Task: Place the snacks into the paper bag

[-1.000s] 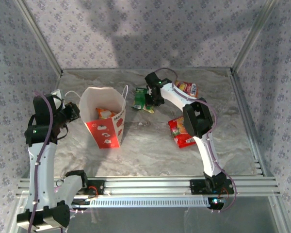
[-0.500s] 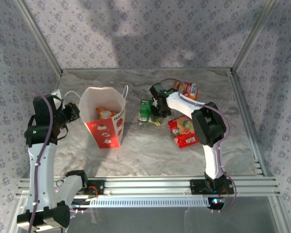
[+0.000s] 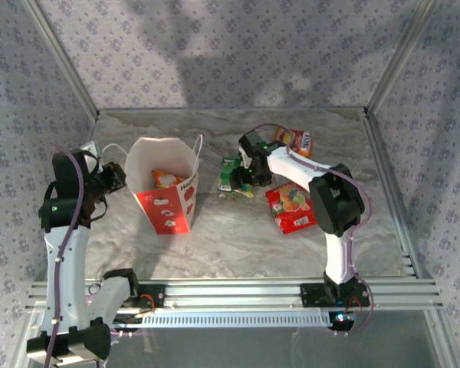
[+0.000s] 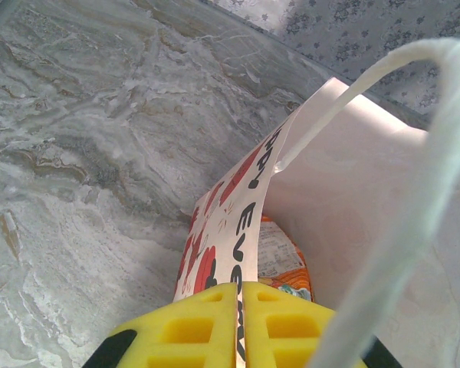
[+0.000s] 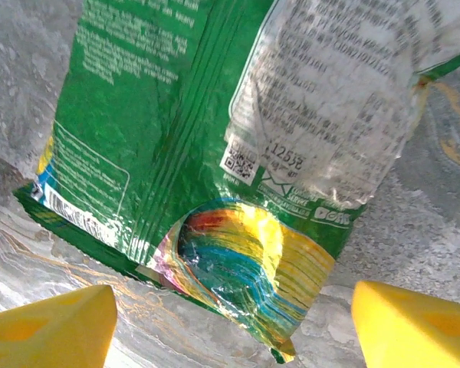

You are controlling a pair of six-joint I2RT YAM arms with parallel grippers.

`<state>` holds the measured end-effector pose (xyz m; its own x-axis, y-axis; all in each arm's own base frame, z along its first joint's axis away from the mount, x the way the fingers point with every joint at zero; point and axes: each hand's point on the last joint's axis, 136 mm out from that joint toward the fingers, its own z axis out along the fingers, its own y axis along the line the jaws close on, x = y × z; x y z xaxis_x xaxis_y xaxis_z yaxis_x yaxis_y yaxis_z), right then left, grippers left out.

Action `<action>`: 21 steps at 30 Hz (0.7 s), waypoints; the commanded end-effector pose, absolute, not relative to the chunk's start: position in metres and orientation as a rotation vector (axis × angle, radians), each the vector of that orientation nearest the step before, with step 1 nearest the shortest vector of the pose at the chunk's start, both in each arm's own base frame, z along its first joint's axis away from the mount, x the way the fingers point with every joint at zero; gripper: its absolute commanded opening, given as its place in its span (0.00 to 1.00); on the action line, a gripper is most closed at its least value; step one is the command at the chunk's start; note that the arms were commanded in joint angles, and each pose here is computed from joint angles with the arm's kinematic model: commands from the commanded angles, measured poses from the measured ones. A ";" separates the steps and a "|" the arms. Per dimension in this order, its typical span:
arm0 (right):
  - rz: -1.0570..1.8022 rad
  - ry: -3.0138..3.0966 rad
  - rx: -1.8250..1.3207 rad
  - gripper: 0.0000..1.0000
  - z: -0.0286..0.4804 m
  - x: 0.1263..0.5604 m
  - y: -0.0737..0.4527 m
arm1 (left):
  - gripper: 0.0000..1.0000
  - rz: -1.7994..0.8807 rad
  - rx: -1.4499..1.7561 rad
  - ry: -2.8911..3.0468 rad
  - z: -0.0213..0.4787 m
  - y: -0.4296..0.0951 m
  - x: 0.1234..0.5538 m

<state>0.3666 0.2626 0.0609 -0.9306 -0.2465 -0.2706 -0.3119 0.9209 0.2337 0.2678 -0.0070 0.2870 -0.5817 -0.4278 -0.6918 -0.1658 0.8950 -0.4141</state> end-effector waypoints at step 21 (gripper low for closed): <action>0.666 2.796 -0.230 1.00 0.056 0.372 0.273 | 0.12 -0.359 -0.427 2.162 0.303 -0.003 0.264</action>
<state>0.3697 0.2676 0.0470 -0.9548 -0.1190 -0.2722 -0.2234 0.8917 0.3937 0.2677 -0.0064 0.2866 -0.5818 -0.4279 -0.6916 -0.1696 0.8955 -0.4114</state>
